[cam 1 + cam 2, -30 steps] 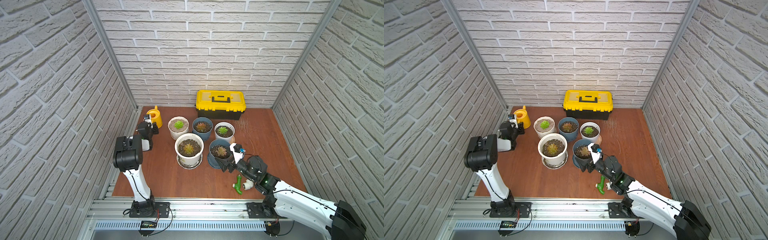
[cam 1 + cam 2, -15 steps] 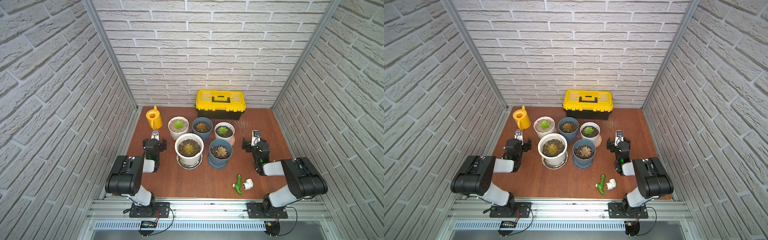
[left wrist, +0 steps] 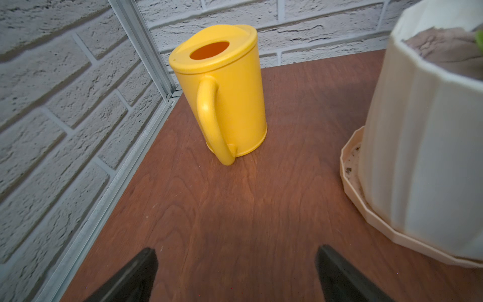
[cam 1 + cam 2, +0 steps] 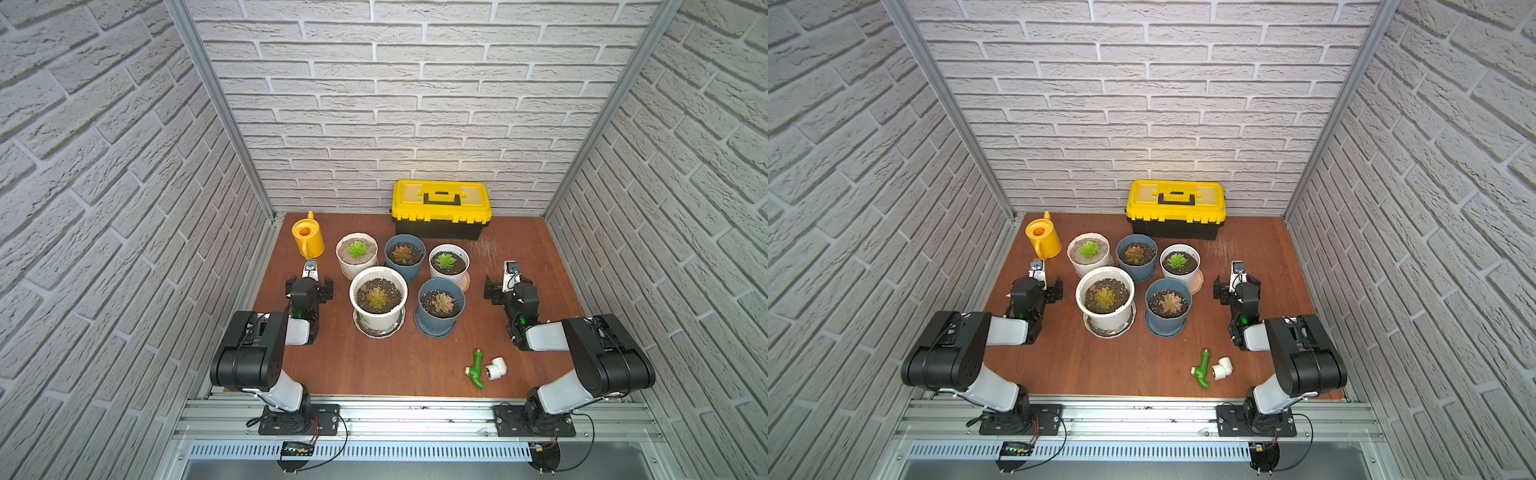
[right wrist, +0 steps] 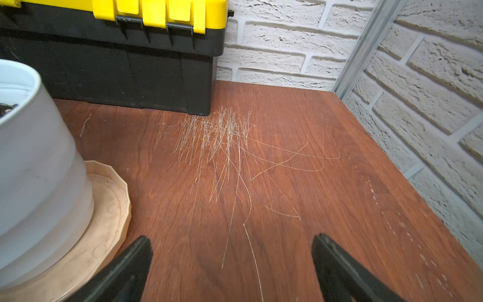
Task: Water the succulent around the soil edge
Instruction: Reset both arms
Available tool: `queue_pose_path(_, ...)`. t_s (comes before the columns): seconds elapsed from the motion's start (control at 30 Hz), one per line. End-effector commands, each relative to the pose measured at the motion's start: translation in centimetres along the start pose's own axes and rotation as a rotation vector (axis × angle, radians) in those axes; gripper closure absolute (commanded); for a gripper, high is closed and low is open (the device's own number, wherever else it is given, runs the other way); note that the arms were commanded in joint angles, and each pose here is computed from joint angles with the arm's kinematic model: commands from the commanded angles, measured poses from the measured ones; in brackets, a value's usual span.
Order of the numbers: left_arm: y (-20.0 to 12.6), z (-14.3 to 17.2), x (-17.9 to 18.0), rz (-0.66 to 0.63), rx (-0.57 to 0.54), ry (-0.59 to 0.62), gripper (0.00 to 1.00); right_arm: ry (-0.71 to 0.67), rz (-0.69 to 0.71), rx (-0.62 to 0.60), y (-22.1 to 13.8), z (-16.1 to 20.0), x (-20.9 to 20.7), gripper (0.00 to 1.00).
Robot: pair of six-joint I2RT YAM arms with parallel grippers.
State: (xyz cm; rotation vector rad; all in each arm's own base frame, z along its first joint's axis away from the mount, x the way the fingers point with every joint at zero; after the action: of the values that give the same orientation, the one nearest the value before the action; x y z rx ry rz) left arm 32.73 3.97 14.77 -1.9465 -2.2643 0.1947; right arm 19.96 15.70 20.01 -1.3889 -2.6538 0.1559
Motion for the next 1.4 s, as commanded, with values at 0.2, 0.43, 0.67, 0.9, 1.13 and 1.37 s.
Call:
queue_pose_path(0.2, -5.0, 1.8, -0.9, -0.105, -0.055, 0.064, 0.02, 0.011, 0.011, -0.059, -0.2, -0.8, -0.1, 0.0)
queue_pose_path(0.43, -1.1, 3.4, -2.0, -0.092, 0.055, 0.113, 0.02, -0.013, 0.1, -0.082, -0.7, -0.9, -1.1, 0.01)
queue_pose_path(0.67, 0.3, 3.4, 0.0, -0.116, 0.147, 0.008, 0.02, -0.077, 0.606, -0.053, -3.5, 0.6, -6.1, 0.0)
queue_pose_path(0.9, 0.4, 3.4, -0.3, -0.124, 0.149, 0.029, 0.02, -0.128, 1.209, -0.11, -8.9, 0.7, -11.2, 0.01)
queue_pose_path(1.13, 0.4, 3.4, -0.3, -0.124, 0.15, 0.028, 0.02, -0.077, 1.099, 0.173, -4.4, 4.1, -16.3, 0.01)
queue_pose_path(1.37, 0.4, 3.4, -0.3, -0.123, 0.15, 0.028, 0.02, -0.068, 1.124, 0.014, -2.4, 5.4, -20.2, 0.01)
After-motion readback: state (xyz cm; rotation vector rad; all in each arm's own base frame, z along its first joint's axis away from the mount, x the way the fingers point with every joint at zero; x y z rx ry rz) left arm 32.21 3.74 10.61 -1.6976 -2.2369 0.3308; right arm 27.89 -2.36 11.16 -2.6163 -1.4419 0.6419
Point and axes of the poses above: each gripper's point midway between its finger pads, its own y axis out along the fingers, its own x axis along the line the jaws close on, z = x × y, the point moved 7 cm from there along -y, back along the fingers, and after that the axes turned 5 degrees about -y, right-handed, at the moved point
